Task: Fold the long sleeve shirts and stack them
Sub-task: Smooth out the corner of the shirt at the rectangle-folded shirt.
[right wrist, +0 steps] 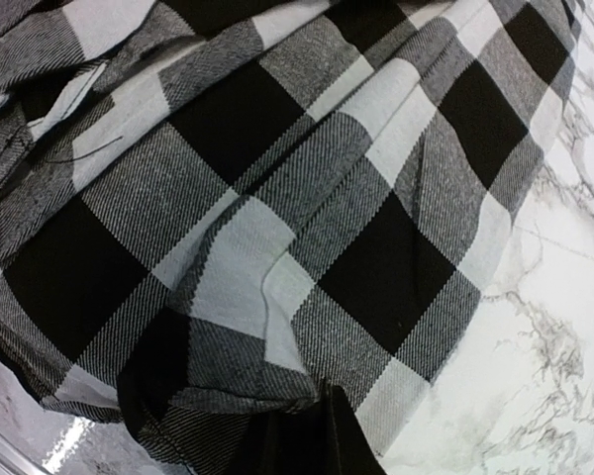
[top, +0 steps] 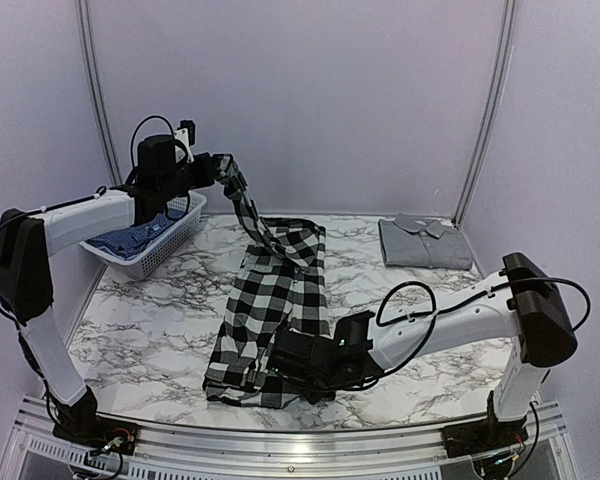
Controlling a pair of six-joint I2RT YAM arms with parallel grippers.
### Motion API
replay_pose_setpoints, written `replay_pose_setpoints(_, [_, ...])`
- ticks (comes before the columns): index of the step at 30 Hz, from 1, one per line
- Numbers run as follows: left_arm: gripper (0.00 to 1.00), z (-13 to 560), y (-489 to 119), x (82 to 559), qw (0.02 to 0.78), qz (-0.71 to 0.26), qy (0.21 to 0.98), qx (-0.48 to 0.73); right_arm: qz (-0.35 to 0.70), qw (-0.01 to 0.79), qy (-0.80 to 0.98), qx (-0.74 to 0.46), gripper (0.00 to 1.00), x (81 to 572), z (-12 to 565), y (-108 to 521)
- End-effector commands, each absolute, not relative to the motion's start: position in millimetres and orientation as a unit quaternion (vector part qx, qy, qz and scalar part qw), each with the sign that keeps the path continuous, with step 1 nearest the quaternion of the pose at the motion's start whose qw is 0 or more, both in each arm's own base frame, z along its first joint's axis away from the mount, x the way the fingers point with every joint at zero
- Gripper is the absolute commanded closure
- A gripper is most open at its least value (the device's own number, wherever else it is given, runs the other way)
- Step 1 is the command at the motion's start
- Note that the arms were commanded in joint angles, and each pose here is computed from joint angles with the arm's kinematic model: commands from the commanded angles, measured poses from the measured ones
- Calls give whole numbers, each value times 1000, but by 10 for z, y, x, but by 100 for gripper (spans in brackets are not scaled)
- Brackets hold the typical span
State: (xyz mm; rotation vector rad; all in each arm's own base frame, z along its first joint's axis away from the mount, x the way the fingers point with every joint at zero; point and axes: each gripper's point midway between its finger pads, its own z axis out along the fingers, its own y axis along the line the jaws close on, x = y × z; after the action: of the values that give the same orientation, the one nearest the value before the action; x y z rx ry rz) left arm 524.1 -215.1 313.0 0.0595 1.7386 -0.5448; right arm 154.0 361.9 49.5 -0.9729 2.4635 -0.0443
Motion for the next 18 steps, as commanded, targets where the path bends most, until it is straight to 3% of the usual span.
replay_pose_setpoints(1, [100, 3276, -2151, 5308, 628, -241, 740, 26, 7, 290, 894, -340, 96, 1652, 769, 3807])
replay_pose_setpoints(3, [100, 3282, -2154, 5308, 628, -241, 739, 26, 22, 294, 891, -345, 100, 1640, 848, 3889])
replay_pose_setpoints(11, [100, 3319, -2149, 5299, 631, -242, 737, 27, 98, 288, 874, -378, 100, 1409, 1086, 4246])
replay_pose_setpoints(18, [100, 3360, -2149, 5276, 632, -245, 735, 28, 129, 245, 877, -392, 100, 1238, 772, 4303])
